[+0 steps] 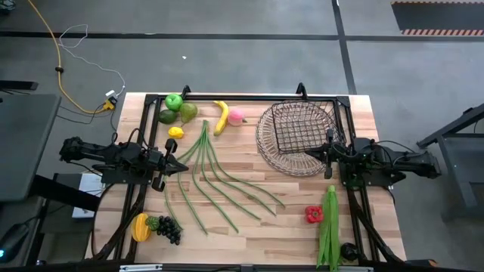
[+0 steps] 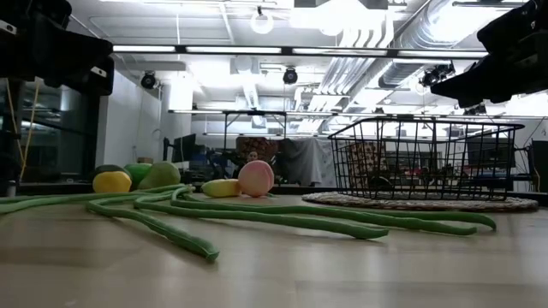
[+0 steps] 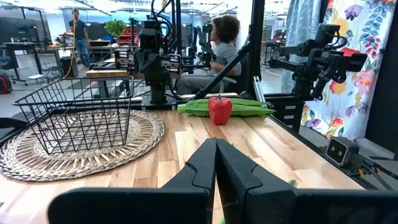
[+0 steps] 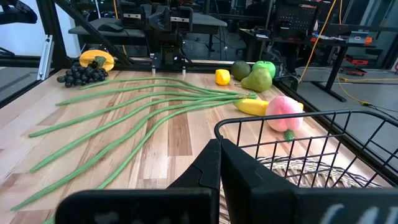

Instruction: Build produce basket

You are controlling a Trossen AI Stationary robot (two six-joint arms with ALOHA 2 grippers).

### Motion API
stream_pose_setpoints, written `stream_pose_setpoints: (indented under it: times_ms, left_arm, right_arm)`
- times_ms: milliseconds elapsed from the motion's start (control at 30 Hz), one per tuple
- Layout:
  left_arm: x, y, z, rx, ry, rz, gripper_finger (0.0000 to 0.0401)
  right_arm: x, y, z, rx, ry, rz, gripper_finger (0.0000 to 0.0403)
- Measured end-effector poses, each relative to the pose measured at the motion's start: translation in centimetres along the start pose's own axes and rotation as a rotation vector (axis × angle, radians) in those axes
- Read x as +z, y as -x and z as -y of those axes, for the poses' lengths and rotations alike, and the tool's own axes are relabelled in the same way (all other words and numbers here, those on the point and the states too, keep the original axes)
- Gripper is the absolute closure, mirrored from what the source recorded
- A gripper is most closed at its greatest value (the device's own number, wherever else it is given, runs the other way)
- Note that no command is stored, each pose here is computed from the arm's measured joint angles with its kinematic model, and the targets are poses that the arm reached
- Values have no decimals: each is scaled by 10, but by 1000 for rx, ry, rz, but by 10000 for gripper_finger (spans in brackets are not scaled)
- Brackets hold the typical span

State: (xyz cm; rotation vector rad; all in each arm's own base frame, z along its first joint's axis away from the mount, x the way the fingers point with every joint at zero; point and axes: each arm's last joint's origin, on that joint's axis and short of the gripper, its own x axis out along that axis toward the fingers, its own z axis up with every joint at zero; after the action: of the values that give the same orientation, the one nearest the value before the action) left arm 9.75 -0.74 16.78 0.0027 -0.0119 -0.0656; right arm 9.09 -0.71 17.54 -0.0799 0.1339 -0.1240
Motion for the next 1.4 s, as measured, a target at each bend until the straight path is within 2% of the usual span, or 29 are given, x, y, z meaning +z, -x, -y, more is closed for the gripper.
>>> stream_pose_setpoints:
  times_ms: [1267,1333,1400]
  left_arm:
    - [0,0,0,0,0,1,400]
    - [3,0,0,9,2,30,400]
    - [9,0,-1,22,76,99,400]
  right_arm:
    - [0,0,0,0,0,-1,402]
    - [0,0,0,0,0,0,402]
    - [0,0,0,0,0,0,402]
